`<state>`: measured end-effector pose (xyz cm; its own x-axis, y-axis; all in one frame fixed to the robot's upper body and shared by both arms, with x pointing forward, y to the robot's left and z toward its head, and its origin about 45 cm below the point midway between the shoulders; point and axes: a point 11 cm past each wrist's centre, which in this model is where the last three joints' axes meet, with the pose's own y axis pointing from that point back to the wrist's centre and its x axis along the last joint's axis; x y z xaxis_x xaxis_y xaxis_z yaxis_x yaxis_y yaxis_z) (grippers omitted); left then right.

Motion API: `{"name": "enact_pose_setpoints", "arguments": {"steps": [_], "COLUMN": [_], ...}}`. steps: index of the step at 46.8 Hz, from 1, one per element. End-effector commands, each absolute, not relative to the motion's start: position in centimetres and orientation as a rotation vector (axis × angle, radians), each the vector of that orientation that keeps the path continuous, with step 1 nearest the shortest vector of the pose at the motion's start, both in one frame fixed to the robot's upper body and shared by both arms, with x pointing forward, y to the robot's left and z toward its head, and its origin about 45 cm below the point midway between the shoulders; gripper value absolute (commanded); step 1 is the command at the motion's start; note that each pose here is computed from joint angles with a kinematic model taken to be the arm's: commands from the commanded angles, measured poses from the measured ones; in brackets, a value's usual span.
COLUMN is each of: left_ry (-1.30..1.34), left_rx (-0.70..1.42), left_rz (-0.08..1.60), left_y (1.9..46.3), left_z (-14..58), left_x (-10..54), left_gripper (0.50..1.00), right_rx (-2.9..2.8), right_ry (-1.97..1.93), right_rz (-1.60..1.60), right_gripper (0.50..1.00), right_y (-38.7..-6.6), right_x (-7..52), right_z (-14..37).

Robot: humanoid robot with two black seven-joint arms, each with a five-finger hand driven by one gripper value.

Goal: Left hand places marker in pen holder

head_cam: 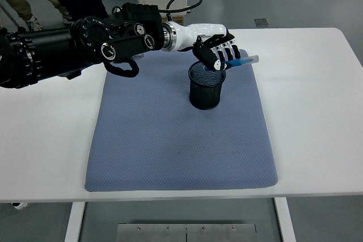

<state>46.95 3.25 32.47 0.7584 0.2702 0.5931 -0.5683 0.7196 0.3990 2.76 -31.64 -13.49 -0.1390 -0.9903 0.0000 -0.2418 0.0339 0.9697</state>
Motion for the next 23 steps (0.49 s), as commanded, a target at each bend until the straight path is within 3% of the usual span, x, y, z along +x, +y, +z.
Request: {"name": "enact_pose_setpoints", "arguments": {"steps": [1,7,13,23], "left_ry": [-0.523,-0.524,-0.524,-0.536], "left_rx": [0.604,0.605,0.605,0.595], "left_rz": [0.498,0.501,0.503,0.503], "left_y": [3.37,3.41,3.45,3.14], "left_z": [32.32,32.23,32.19,33.03], "left_x": [47.01,47.01,47.04,47.1], "left_gripper": [0.675,0.707,0.795,0.877], "right_rx": [1.307,1.306,1.306,1.307], "right_ry": [-1.503,-1.504,-1.504,-1.503], "right_rz": [-1.171,-1.172,-1.172,-1.171], "right_gripper": [1.0,1.0,1.0,1.0], "right_y": [-31.65,-31.65,-31.65,-31.65], "right_x": [2.76,2.76,2.76,2.76], "right_z": [-13.49,-13.49,-13.49,-13.49]}}
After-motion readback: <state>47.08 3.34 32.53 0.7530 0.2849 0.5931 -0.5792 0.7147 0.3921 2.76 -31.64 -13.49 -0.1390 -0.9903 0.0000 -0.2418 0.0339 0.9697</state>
